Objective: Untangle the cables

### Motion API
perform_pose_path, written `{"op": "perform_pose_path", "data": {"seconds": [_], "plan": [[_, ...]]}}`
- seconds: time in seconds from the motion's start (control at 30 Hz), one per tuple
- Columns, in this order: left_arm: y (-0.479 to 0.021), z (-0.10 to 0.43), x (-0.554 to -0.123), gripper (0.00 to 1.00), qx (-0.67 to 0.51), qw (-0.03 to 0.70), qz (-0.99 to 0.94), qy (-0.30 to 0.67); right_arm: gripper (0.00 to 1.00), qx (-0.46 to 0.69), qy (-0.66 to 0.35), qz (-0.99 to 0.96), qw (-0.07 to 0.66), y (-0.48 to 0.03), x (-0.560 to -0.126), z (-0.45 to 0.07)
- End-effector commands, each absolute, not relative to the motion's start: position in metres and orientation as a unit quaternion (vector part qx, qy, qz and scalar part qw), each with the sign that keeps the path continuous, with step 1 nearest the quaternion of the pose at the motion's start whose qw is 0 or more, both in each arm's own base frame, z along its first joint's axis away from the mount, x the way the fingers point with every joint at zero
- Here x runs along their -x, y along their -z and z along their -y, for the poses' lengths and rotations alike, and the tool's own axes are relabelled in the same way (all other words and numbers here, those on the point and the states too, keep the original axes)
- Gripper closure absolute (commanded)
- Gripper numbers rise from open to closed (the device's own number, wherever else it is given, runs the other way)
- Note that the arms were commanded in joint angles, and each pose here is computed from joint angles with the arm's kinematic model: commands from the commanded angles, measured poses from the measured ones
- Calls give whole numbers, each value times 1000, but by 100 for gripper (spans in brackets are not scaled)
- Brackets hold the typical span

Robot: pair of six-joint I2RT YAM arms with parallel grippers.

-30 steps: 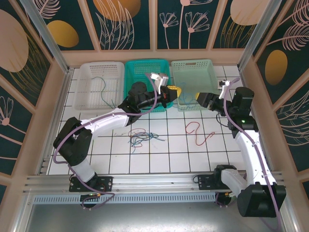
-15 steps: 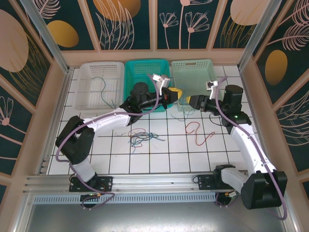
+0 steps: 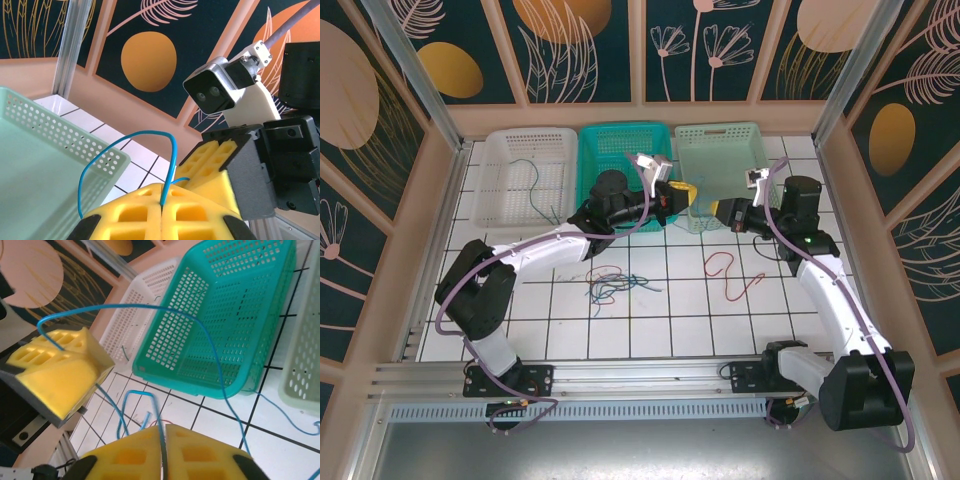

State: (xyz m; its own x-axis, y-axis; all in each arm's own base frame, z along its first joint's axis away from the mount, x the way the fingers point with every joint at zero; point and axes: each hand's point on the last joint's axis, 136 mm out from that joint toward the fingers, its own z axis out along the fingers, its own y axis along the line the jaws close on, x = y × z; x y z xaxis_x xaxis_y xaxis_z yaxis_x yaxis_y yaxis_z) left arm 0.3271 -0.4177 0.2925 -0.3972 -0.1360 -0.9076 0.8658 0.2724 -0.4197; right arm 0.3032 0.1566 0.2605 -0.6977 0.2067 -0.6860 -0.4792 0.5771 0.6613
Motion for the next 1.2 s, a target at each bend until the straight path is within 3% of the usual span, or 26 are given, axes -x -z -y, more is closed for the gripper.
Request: {"op": "perform_pose_path", "data": {"seconds": [0.0,0.1,0.47,0.8,1.07,1.17], "plan": [[-304,415,-329,100,-290,487,-633,526,93,58,-424,-807,406,-266,-314,-144],[-309,410,-327,100,-288,497,-633,519,100,16,-400,-814,421,-263,-323,-126],[-309,403,-325,100,-287,505,-636,508,100,-147,-307,-777,529,-277,-330,-48],[-322,384,-322,100,-218,531,-612,544,100,-210,-300,-736,569,-280,-320,-28],[-324,381,-312,92,-172,503,-585,612,100,-177,-379,-666,617,-310,-310,-43],[-306,386,-319,80,-161,473,-627,597,100,-136,-365,-665,637,-324,-306,-47]]}}
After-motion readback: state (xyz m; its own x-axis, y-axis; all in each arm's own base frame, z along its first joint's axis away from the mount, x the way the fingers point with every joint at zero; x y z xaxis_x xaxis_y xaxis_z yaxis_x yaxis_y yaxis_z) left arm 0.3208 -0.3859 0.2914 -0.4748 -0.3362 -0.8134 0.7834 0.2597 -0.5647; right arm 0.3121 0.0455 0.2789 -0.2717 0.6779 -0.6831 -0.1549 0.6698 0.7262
